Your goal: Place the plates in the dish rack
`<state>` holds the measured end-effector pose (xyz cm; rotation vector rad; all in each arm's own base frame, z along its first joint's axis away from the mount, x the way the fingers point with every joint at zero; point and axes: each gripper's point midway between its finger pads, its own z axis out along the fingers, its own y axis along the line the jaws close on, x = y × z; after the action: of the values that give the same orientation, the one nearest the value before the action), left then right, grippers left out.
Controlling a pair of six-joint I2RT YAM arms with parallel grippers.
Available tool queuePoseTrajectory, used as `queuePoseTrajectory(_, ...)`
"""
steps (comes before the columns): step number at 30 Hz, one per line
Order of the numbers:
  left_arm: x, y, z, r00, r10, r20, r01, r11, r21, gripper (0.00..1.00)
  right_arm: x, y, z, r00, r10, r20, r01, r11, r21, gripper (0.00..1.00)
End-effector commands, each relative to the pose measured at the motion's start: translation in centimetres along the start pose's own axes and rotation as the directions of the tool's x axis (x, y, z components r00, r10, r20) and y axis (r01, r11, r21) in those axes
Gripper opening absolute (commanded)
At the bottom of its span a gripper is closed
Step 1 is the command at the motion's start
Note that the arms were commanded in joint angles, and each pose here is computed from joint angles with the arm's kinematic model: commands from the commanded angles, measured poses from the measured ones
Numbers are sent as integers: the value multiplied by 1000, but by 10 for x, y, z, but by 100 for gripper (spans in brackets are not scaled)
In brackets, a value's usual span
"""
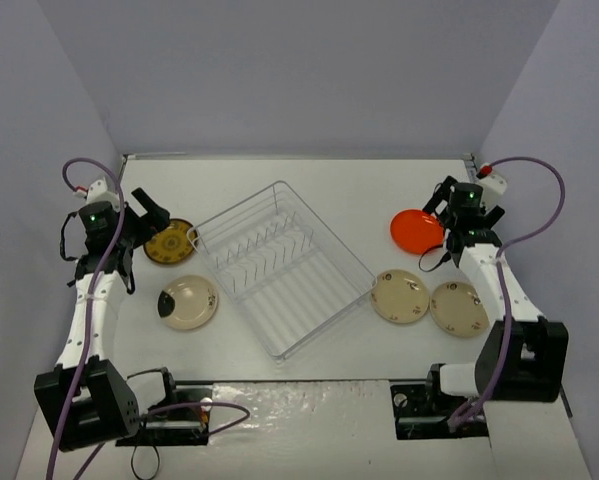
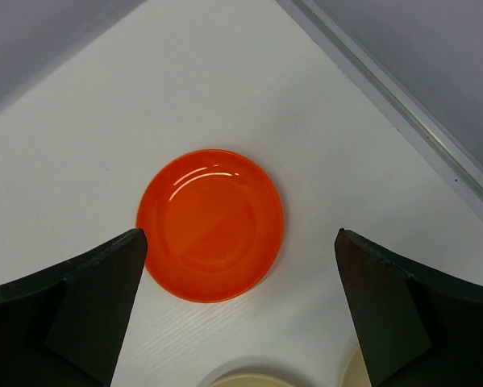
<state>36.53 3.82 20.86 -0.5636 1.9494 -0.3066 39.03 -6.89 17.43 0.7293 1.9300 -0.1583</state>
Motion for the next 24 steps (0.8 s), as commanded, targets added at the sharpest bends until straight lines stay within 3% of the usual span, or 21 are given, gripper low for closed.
queuePoseTrajectory(1,-28,-15,2,996,-5,88,1,999,52,97,-19,9,34,997,-70,24,70,997,-19,100)
queuePoseTrajectory(4,-26,-11,5,997,-8,75,6,999,32,97,-1,7,63,994,-74,-77,68,995,-73,98)
queuePoseTrajectory(7,-26,-9,7,998,-14,69,12,1000,19,97,22,6,80,982,-32,-185,-2,983,-182,92)
queuePoseTrajectory(10,-26,-10,9,998,-15,68,13,1000,28,97,46,13,86,961,-21,-275,-62,955,-291,92)
queuePoseTrajectory(24,-22,-8,18,999,-32,37,31,999,20,97,111,-10,90,897,31,-440,-174,942,-288,74)
